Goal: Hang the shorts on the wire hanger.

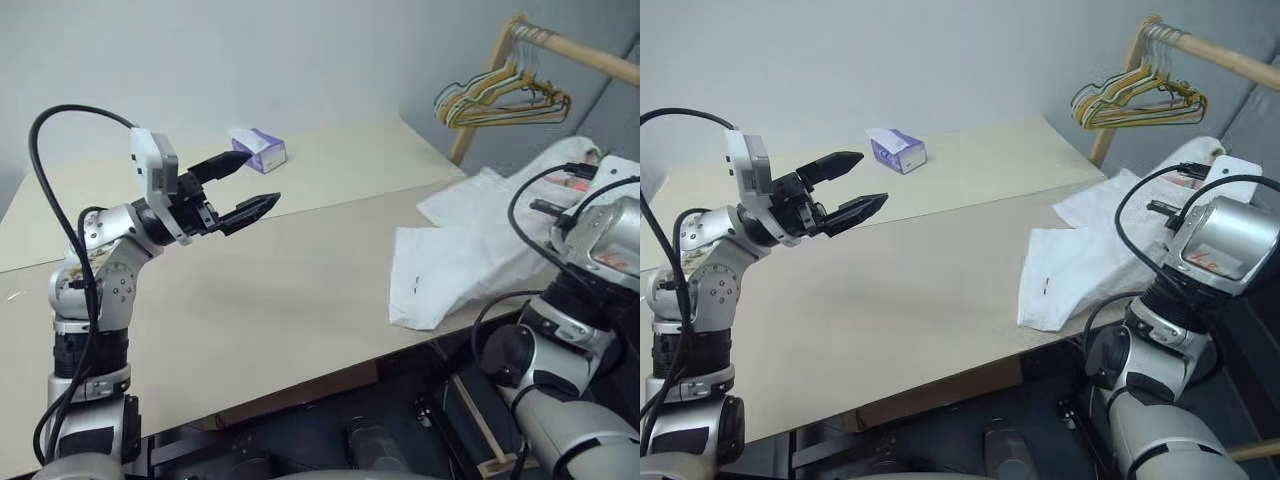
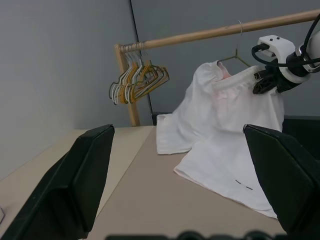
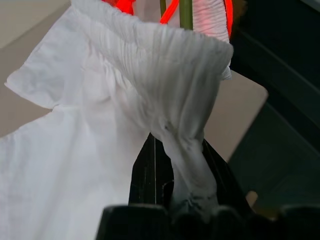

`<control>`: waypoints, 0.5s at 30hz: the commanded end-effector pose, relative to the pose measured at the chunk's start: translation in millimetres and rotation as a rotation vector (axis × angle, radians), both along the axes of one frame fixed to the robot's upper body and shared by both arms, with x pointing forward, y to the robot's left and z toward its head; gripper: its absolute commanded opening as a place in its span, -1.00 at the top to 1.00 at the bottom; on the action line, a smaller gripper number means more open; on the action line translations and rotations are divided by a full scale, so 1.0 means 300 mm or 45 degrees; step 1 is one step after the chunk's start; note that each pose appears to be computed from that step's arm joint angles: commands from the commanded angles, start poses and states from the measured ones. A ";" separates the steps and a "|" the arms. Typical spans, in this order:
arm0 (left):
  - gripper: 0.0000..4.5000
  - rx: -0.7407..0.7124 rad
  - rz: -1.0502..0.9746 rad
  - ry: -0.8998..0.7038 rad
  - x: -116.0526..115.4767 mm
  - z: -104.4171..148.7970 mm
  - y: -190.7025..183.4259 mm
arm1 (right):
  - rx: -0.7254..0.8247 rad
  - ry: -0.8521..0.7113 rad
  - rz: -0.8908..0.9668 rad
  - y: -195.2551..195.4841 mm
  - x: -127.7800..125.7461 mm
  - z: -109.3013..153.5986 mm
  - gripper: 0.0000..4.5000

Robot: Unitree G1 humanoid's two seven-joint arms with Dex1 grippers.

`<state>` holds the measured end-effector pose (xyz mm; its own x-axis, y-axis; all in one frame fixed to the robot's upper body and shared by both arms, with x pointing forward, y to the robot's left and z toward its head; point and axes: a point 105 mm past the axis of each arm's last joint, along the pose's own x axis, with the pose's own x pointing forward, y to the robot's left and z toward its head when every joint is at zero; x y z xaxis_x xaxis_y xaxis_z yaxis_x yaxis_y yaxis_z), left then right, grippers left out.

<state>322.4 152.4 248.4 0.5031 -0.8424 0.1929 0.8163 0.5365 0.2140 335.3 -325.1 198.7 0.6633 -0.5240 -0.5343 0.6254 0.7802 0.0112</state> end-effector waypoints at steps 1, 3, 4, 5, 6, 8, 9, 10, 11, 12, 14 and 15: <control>-0.98 -0.023 -0.018 -0.049 -0.021 0.036 -0.008 | -0.029 -0.078 -0.078 -0.045 -0.001 0.099 1.00; -0.98 -0.039 -0.028 -0.056 -0.028 0.044 -0.011 | -0.027 -0.107 -0.093 -0.066 0.015 0.129 1.00; -0.98 -0.042 -0.024 -0.060 -0.030 0.045 -0.012 | -0.050 -0.115 -0.086 -0.074 0.024 0.146 1.00; -0.98 -0.043 -0.020 -0.063 -0.031 0.045 -0.013 | -0.066 -0.117 -0.081 -0.079 0.030 0.157 1.00; -0.98 -0.040 -0.017 -0.062 -0.032 0.042 -0.015 | -0.075 -0.126 -0.087 -0.088 0.035 0.169 1.00; -0.98 -0.036 -0.024 -0.055 -0.042 0.032 -0.021 | -0.068 -0.150 -0.117 -0.119 0.045 0.191 1.00; -0.98 -0.032 -0.028 -0.054 -0.046 0.027 -0.025 | -0.043 -0.171 -0.138 -0.137 0.049 0.200 1.00; -0.98 -0.030 -0.030 -0.054 -0.048 0.024 -0.028 | -0.030 -0.185 -0.152 -0.151 0.053 0.208 1.00; -0.98 -0.028 -0.031 -0.053 -0.050 0.022 -0.031 | -0.023 -0.196 -0.176 -0.168 0.054 0.216 1.00; -0.98 -0.027 -0.031 -0.053 -0.050 0.021 -0.033 | -0.016 -0.206 -0.203 -0.186 0.054 0.223 1.00; -0.98 -0.023 -0.030 -0.052 -0.050 0.018 -0.036 | 0.031 -0.228 -0.231 -0.217 0.059 0.226 1.00; -0.98 -0.022 -0.030 -0.053 -0.050 0.018 -0.038 | 0.065 -0.241 -0.251 -0.235 0.059 0.224 1.00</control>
<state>312.0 144.8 244.3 0.4916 -0.8458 0.2071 0.8235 0.5289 0.2052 353.2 -385.1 245.9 0.6217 -0.6046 -0.4979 0.7367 0.6673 0.1095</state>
